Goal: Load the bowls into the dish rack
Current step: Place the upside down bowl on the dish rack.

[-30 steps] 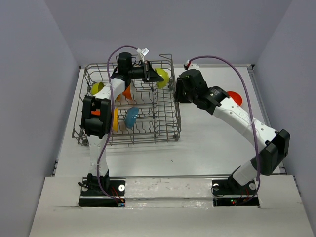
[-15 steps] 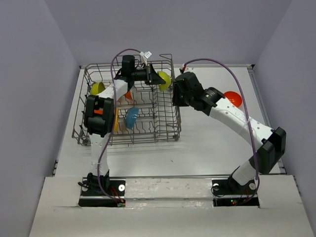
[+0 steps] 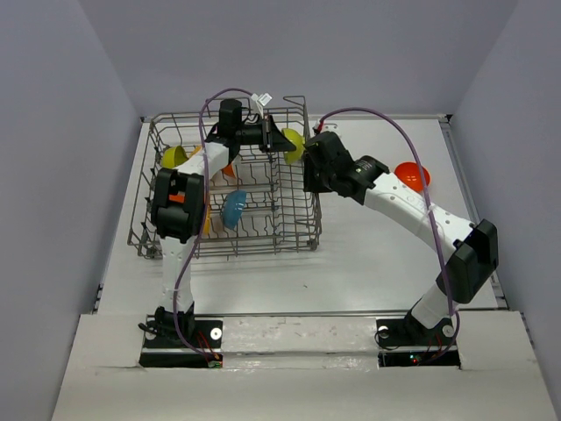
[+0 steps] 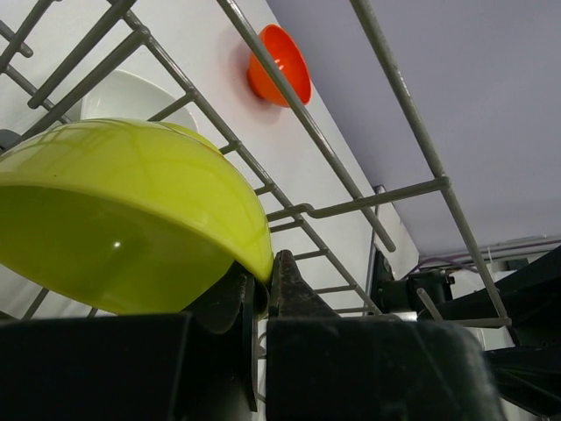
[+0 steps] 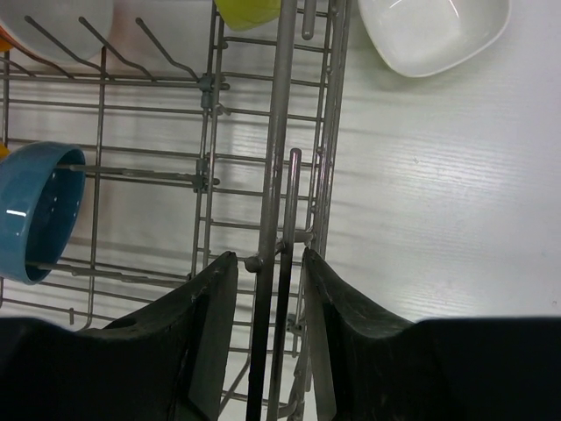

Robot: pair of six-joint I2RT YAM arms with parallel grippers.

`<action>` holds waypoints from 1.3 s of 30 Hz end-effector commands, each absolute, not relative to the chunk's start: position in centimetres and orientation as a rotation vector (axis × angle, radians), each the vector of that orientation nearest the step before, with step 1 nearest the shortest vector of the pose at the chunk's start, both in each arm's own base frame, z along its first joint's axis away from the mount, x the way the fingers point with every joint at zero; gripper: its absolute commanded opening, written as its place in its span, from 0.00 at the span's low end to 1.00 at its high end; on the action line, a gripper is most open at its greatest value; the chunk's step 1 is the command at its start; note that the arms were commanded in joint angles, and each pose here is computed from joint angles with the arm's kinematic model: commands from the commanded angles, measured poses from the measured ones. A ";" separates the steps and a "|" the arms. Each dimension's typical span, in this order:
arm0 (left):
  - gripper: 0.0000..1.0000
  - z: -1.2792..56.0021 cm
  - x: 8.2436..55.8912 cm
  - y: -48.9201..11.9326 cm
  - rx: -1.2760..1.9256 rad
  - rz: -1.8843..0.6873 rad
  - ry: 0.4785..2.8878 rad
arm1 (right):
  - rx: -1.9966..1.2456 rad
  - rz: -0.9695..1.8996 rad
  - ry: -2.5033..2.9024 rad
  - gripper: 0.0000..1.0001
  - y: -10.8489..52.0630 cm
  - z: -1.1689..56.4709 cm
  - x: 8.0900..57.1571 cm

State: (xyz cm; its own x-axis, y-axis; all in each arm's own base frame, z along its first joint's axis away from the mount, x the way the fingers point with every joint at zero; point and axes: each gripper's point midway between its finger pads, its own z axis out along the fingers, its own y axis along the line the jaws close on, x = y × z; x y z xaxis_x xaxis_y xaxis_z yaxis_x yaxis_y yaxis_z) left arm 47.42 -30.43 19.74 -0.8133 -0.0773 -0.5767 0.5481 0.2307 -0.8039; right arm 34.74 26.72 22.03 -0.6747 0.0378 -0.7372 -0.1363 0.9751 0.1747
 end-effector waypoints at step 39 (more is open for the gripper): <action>0.12 18.1 47.9 -30.2 0.415 -1.593 2.026 | -0.074 0.236 2.296 0.32 26.9 20.9 35.0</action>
State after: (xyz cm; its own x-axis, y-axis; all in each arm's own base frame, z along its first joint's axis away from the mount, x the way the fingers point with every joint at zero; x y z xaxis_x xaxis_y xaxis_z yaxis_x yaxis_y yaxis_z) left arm 47.73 -30.41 16.61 -0.8435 -0.0776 -0.5315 0.4991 0.2524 -0.8290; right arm 35.08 26.60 22.06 -0.6653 0.0422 -0.7454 -0.1261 0.9777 0.1678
